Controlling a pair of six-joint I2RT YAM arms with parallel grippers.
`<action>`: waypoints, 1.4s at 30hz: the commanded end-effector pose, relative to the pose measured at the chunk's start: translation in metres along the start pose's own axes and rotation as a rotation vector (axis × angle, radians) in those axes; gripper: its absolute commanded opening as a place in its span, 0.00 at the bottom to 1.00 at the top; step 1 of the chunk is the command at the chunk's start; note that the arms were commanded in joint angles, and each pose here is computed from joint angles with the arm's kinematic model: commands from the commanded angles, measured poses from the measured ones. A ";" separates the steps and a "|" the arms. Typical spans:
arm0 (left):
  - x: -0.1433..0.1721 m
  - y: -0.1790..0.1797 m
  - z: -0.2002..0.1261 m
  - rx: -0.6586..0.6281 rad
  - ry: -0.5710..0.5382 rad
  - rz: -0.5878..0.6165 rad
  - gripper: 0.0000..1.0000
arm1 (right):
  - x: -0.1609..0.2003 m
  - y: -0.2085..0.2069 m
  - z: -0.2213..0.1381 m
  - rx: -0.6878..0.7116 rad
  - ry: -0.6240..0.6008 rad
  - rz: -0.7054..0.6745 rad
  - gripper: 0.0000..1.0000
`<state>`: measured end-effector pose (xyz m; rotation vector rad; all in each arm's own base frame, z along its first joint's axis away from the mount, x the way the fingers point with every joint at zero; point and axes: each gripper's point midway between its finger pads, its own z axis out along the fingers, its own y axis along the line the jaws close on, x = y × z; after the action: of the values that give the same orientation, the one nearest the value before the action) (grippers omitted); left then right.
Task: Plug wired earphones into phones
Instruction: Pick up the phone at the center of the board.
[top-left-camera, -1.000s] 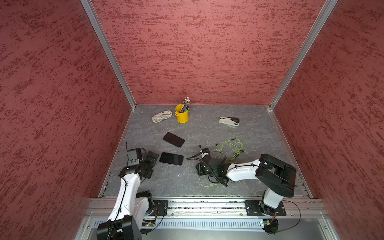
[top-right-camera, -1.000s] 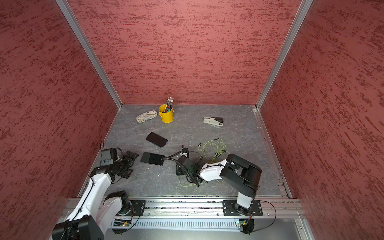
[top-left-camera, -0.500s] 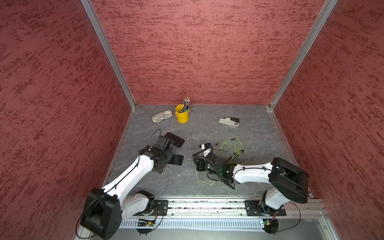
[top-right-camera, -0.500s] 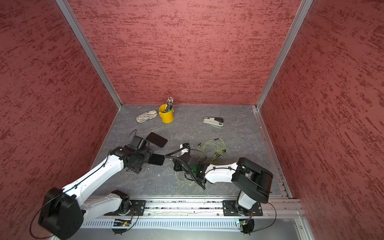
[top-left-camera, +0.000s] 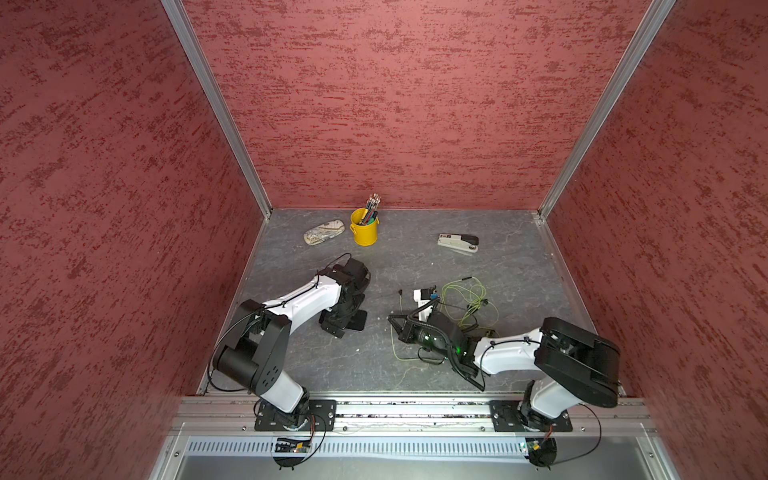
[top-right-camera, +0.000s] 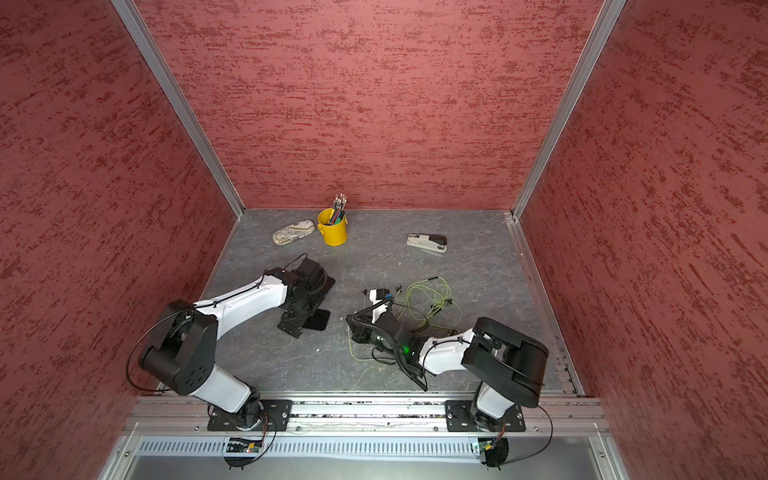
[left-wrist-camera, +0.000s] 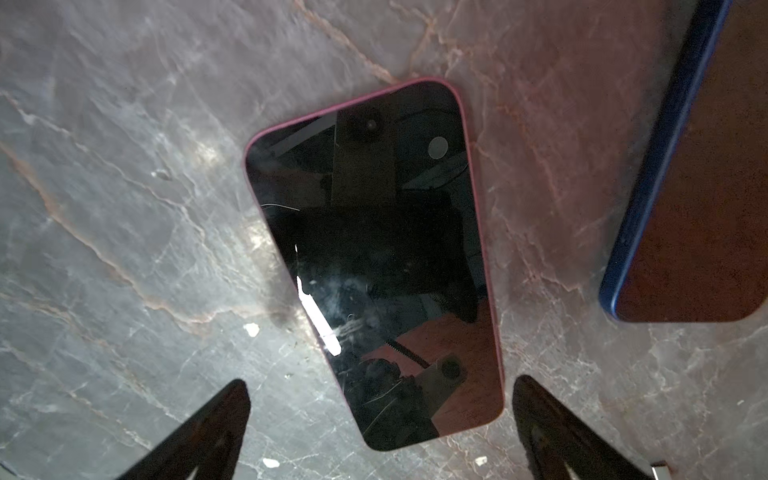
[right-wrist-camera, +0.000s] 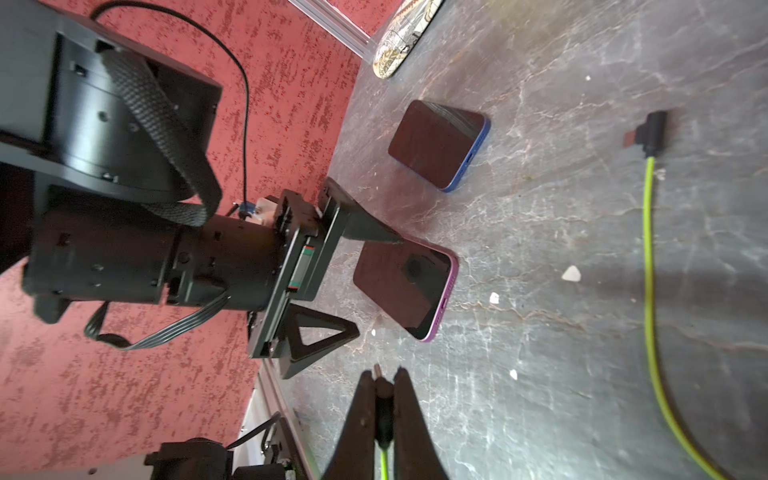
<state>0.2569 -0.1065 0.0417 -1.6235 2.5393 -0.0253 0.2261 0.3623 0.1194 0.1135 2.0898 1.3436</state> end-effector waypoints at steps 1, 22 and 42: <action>0.001 -0.009 0.001 0.004 0.000 -0.042 1.00 | -0.003 0.006 0.001 -0.051 -0.008 0.045 0.00; 0.006 -0.003 0.038 -0.124 0.020 -0.069 0.93 | 0.009 -0.015 0.012 0.008 0.023 0.054 0.00; 0.019 -0.008 0.035 -0.082 0.094 -0.128 0.68 | 0.009 -0.034 0.018 0.012 0.029 0.095 0.00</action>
<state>0.2710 -0.1204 0.0152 -1.8124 2.4984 0.0057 0.2349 0.3635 0.0815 0.1808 2.1529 1.3668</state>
